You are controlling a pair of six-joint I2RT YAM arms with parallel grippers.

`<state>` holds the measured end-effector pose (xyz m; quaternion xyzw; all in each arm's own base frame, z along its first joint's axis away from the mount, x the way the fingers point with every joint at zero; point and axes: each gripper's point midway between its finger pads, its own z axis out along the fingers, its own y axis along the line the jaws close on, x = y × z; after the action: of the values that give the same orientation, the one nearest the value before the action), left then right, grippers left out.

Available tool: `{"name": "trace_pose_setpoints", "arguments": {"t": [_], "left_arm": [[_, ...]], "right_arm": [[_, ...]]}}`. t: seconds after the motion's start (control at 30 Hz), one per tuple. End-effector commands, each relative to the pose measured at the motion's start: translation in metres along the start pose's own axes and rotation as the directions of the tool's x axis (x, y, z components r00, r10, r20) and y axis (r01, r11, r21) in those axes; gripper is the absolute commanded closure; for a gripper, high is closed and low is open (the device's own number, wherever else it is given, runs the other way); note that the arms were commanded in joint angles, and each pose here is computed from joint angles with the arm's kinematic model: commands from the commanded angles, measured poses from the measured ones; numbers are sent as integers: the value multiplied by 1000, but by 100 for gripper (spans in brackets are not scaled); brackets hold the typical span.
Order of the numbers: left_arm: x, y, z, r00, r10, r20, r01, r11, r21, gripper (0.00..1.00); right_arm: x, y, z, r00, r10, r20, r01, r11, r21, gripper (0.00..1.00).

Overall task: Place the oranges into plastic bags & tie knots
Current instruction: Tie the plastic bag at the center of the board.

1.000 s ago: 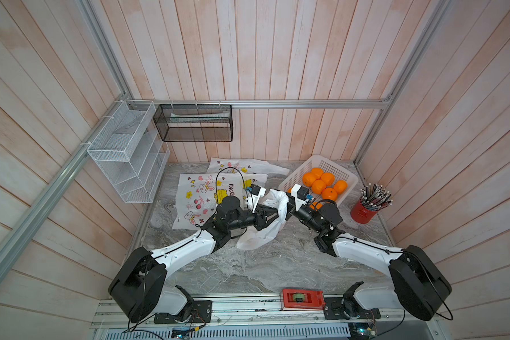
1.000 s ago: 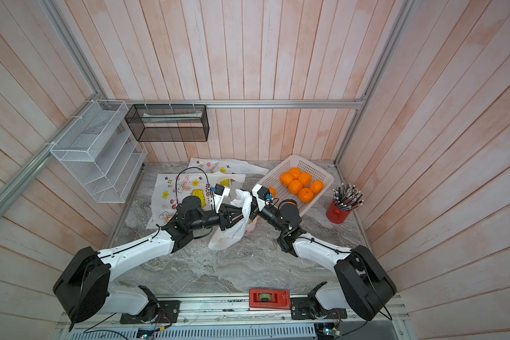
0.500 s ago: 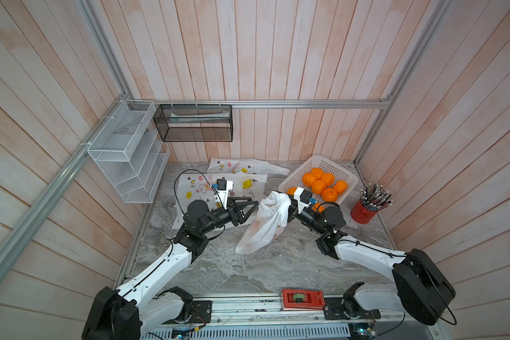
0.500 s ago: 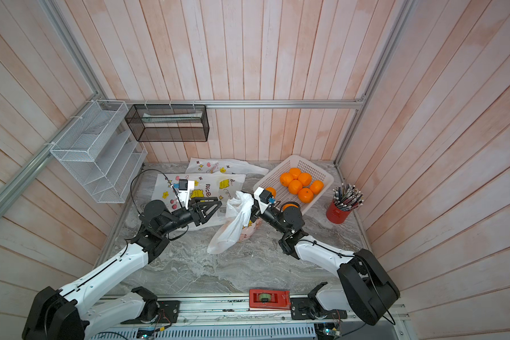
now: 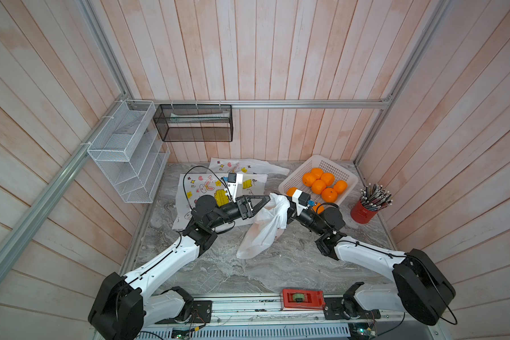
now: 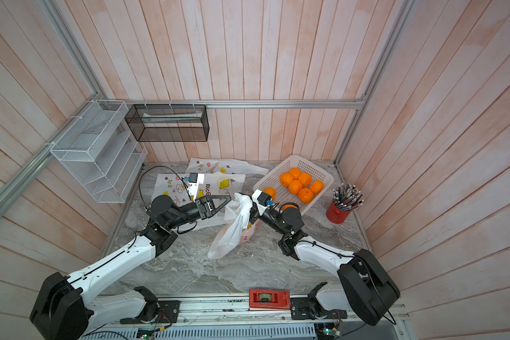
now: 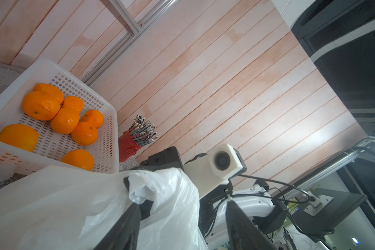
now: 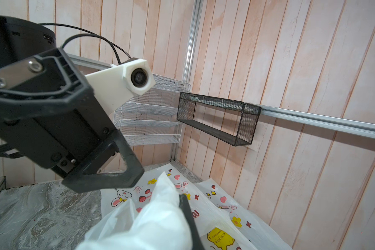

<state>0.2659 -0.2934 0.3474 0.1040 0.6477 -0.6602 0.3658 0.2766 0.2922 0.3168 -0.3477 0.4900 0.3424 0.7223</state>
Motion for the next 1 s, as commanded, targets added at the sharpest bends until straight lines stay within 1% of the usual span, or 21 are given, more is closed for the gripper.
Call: {"name": "trace_pose_setpoints", "arguments": {"t": [0.0,0.17,0.27,0.67,0.97], "left_arm": [[-12,3,8,998,-41,40,41,999,-7,35],[-7,12,18,997,-68,23,68,998,-6,35],[-6,11,23,997,-72,16,72,997,6,38],[-7,12,28,997,-79,26,78,997,16,58],[-9,15,27,998,-57,33,57,998,-20,74]], "right_arm": [[-16,5,0,999,-22,46,23,1000,-19,100],[-17,8,1,999,-20,50,22,999,-31,100],[-16,9,2,999,-20,46,21,999,-32,100],[-12,10,5,999,-23,31,24,999,-36,100],[-7,10,8,999,-35,3,35,999,-31,100]]}}
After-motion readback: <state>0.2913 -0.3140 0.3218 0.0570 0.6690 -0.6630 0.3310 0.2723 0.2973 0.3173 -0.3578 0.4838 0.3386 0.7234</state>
